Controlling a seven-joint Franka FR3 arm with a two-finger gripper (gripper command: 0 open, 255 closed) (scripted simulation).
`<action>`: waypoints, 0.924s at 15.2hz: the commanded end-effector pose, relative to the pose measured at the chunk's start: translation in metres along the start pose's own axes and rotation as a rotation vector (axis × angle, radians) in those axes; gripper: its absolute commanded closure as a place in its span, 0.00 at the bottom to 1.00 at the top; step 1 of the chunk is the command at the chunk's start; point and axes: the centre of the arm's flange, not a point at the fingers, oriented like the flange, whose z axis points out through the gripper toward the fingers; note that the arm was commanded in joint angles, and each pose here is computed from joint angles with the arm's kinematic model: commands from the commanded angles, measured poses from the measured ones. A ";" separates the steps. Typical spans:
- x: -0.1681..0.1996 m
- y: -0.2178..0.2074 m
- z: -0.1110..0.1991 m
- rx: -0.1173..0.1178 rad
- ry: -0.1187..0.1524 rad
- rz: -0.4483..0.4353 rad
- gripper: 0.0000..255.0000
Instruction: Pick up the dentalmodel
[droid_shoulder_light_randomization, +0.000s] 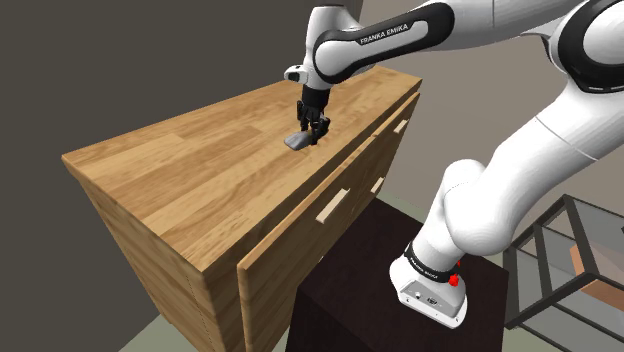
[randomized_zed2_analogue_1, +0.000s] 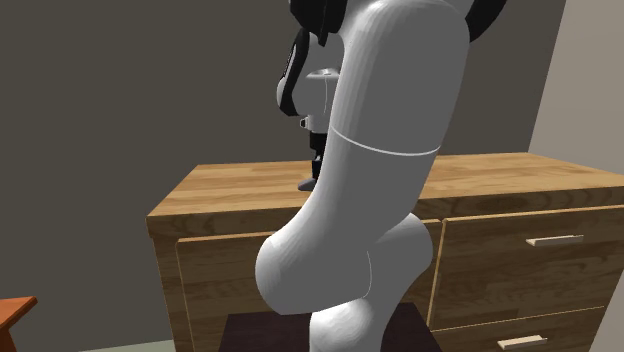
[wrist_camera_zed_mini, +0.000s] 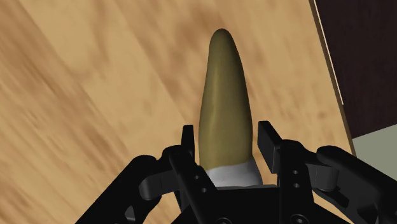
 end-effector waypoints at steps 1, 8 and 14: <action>0.000 0.000 0.001 0.001 -0.001 0.000 1.00; 0.000 0.000 -0.021 0.001 -0.001 0.000 1.00; 0.000 0.000 -0.052 0.001 -0.001 0.000 1.00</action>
